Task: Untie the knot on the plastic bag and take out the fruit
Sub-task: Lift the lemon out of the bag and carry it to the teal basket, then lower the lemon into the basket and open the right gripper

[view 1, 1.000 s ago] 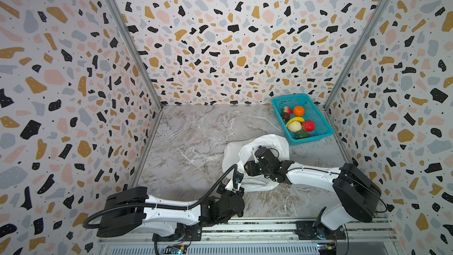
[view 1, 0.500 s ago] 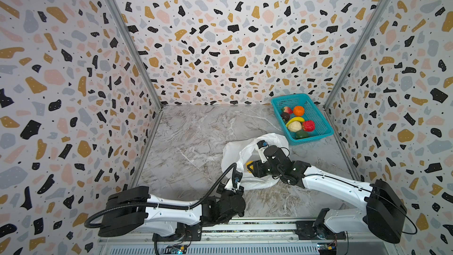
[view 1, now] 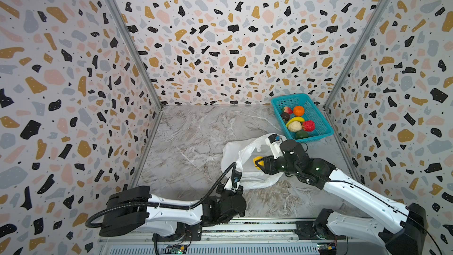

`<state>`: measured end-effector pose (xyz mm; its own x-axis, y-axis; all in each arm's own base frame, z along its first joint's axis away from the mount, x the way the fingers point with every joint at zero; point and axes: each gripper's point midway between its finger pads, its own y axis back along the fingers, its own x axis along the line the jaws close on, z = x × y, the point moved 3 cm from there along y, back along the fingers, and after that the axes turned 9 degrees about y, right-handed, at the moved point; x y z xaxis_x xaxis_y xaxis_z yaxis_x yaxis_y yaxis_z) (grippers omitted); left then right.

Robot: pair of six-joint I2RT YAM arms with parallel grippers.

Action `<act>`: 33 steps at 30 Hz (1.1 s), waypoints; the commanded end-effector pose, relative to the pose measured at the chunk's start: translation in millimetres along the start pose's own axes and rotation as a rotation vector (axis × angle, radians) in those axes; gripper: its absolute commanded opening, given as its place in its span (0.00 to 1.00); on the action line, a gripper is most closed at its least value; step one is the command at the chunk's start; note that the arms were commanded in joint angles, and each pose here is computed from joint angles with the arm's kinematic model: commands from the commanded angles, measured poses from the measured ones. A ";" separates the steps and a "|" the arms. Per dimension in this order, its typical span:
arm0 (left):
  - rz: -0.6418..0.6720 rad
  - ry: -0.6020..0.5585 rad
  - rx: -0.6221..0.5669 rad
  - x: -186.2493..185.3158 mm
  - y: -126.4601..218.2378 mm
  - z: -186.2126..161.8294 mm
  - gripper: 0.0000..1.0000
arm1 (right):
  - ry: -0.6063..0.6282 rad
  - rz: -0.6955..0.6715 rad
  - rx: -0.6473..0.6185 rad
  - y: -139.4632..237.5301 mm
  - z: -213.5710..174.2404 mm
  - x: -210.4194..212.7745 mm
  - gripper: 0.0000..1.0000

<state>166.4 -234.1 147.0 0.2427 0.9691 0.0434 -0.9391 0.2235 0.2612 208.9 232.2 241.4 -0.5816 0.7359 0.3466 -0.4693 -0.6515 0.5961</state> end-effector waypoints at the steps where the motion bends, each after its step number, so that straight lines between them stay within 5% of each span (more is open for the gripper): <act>1: 0.034 0.045 -0.026 1.1 -0.9 11.9 0.00 | -0.033 -0.007 -0.008 25.2 10.7 -12.4 0.57; 17: 0.059 0.040 -0.035 6.3 -1.0 13.0 0.00 | -0.175 -0.254 -0.319 64.8 104.8 -149.8 0.58; 33: 0.060 0.032 -0.033 8.5 -2.7 13.2 0.00 | -0.275 -0.530 -0.378 18.4 159.5 -339.6 0.58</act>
<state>171.1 -226.5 147.3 0.2019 0.9774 0.0628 -0.9502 0.1799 0.2543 479.9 8.1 231.8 -0.0390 0.9480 0.3159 -0.8283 -0.2075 0.5204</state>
